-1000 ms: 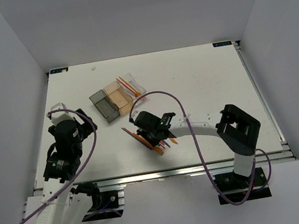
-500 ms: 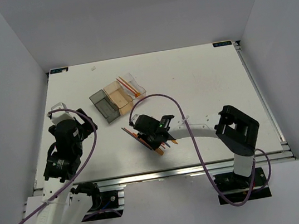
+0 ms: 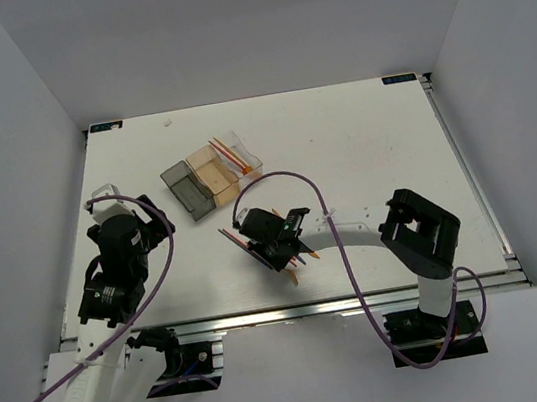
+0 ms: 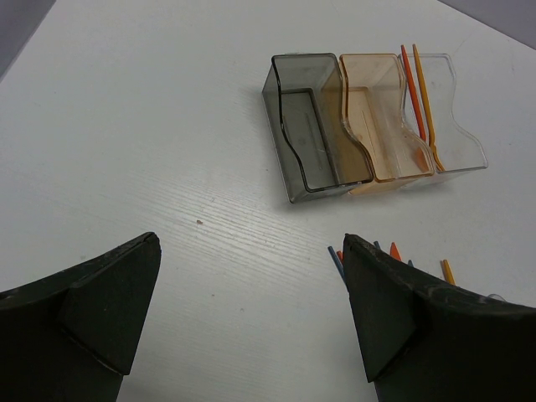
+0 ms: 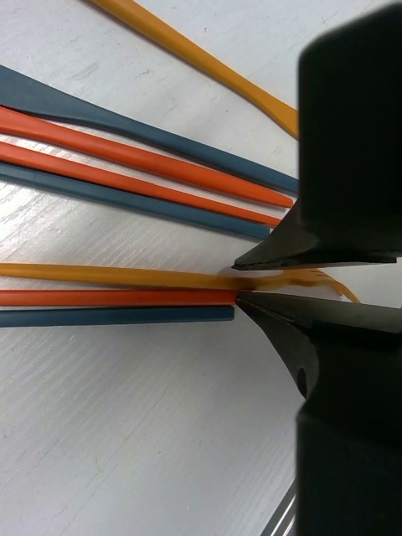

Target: Sort the eating utensils into containers

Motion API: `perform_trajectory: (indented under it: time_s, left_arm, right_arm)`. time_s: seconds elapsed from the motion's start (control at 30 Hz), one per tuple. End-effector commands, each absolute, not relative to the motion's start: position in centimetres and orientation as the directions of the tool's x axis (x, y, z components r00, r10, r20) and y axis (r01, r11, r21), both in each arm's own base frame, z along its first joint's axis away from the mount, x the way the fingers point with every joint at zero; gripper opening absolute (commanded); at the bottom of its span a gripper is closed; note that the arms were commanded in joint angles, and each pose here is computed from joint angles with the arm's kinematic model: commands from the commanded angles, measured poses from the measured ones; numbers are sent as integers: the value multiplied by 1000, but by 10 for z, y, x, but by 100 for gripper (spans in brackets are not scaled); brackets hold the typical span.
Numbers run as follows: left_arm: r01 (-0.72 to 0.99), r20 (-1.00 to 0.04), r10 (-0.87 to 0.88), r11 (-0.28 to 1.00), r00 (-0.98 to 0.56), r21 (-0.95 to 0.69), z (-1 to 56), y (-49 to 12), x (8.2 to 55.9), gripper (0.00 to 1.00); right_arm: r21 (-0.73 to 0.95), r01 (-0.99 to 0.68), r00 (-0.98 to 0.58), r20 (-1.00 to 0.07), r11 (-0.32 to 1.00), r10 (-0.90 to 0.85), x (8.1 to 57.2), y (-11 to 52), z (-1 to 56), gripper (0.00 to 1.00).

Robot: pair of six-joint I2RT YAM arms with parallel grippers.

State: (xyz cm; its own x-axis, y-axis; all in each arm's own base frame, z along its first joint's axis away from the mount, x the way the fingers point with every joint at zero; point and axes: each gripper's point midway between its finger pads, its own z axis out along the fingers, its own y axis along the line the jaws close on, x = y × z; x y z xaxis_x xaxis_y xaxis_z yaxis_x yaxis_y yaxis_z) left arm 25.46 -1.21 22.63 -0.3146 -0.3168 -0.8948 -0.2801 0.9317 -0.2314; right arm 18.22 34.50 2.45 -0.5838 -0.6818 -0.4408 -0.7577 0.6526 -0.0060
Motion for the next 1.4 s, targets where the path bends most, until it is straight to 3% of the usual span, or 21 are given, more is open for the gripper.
perform_trajectory:
  time_s: [0.0,0.13,0.27,0.4,0.5,0.57,0.9,1.1,1.23,1.37]
  left_arm:
    - [-266,-898,-314,935,-307,-235,228,-14,255,98]
    - [-266,-900,-314,935,-304,-236,229,-14,255,98]
    - [-267,-899,-314,934,-306,-236,229,-14,255,98]
    - [-268,-899,-313,934,-306,-234,228,-14,255,98]
    - [-270,-899,-313,934,-306,-234,229,-13,255,98]
    - [-269,-899,-314,934,-304,-235,229,-13,255,98]
    - [-270,-900,-314,934,-301,-236,230,-13,255,98]
    - [-271,-900,-316,933,-299,-237,230,-13,254,98]
    - [-275,-900,-317,932,-298,-237,230,-12,254,98]
    - [-273,-901,-317,932,-298,-238,230,-13,254,98]
  right_arm:
    - [-42,-763,-582,-387,645,-715,177,332,9,23]
    - [-42,-765,-580,-389,642,-716,178,332,8,13]
    - [-71,-757,-585,-366,649,-723,180,326,4,25]
    - [-64,-765,-584,-351,641,-732,176,324,-1,24]
    - [-63,-764,-587,-345,642,-732,175,322,-3,19]
    - [-51,-764,-585,-366,643,-724,175,326,2,10]
    - [-26,-732,-566,-533,681,-629,197,352,68,7]
    - [-16,-714,-527,-646,700,-552,245,380,126,7]
    - [27,-690,-522,-710,723,-472,315,397,152,7]
    - [52,-731,-424,-815,680,-395,377,422,191,7]
